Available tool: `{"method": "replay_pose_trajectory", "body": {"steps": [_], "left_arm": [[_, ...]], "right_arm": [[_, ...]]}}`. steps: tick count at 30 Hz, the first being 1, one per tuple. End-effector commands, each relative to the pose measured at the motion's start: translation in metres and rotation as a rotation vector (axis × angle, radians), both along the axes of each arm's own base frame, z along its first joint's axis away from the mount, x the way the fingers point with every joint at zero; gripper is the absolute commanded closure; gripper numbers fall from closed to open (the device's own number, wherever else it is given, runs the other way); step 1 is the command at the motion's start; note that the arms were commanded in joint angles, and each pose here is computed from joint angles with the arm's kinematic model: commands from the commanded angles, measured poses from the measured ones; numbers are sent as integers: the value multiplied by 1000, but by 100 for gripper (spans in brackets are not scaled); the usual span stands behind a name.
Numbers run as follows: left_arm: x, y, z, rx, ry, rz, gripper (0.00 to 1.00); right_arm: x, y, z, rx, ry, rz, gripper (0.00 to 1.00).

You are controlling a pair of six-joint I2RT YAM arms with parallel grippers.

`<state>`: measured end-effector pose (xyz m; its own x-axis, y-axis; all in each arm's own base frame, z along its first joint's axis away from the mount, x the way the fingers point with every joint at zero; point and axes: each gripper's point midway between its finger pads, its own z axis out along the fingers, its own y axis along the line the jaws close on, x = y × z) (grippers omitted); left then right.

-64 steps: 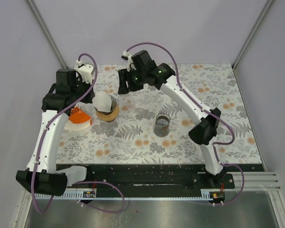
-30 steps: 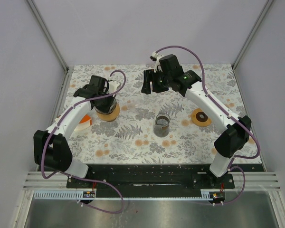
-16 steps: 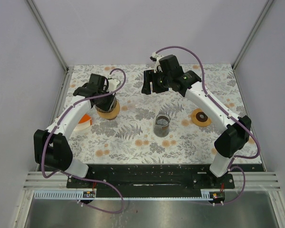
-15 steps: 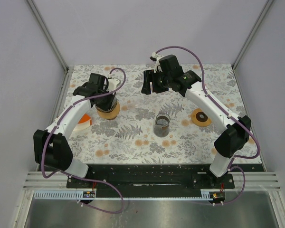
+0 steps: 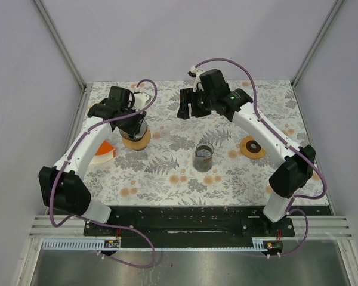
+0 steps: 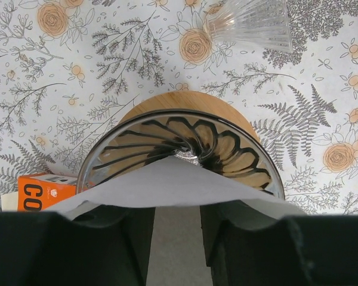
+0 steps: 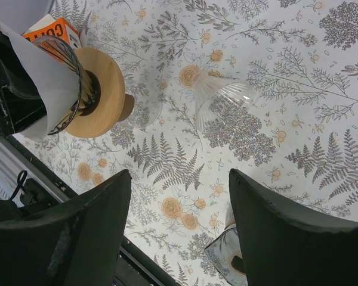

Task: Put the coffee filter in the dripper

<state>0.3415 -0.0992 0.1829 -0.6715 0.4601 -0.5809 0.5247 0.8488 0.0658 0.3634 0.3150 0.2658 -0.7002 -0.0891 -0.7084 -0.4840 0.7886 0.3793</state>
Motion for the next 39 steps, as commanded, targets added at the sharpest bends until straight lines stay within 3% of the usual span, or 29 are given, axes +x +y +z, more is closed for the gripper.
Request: {"method": "replay_pose_trajectory", "body": {"steps": [1, 6, 12, 18, 26, 39], "left_arm": [[6, 5, 31, 12, -84, 3, 60], [6, 5, 39, 6, -95, 0, 54], [5, 6, 32, 8, -77, -4, 54], [8, 4, 9, -6, -45, -3, 54], [12, -2, -7, -29, -17, -5, 54], [12, -5, -6, -53, -24, -10, 54]], "right_arm": [[0, 1, 28, 48, -78, 23, 25], [-1, 3, 27, 49, -75, 32, 25], [-1, 6, 32, 69, -75, 37, 27], [-8, 47, 48, 242, -57, 134, 35], [-16, 104, 18, 234, -1, 238, 36], [-19, 139, -12, 318, 68, 265, 35]]}}
